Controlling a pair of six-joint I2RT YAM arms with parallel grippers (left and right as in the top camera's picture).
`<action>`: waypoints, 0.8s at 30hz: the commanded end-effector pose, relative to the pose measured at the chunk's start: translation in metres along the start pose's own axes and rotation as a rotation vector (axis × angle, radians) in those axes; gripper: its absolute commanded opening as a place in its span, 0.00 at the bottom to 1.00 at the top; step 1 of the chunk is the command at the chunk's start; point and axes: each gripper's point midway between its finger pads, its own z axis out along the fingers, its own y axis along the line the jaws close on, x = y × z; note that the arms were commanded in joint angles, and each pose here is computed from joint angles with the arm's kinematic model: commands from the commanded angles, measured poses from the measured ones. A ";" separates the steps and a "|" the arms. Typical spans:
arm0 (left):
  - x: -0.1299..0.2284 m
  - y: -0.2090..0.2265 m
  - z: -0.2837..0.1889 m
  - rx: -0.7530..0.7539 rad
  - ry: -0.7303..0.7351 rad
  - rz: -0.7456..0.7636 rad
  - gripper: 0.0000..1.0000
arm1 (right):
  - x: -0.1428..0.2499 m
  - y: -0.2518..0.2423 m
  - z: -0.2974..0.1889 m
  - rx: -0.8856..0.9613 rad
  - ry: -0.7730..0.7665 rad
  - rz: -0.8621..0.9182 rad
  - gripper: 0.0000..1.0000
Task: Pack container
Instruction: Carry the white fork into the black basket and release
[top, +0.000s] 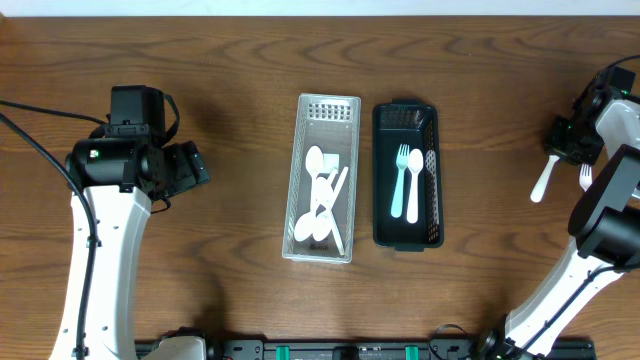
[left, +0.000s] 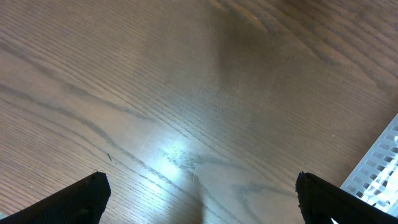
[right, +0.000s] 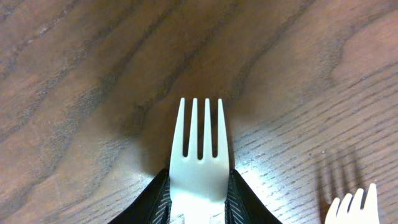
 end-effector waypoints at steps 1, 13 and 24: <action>0.002 0.001 0.002 -0.012 0.010 0.017 0.98 | 0.018 0.004 0.009 0.012 0.068 -0.005 0.13; 0.002 0.001 0.002 -0.012 0.011 0.017 0.98 | 0.029 0.114 -0.181 -0.202 -0.235 -0.154 0.12; 0.003 0.002 0.002 -0.013 0.014 0.018 0.98 | 0.138 0.226 -0.236 -0.323 -0.198 -0.359 0.13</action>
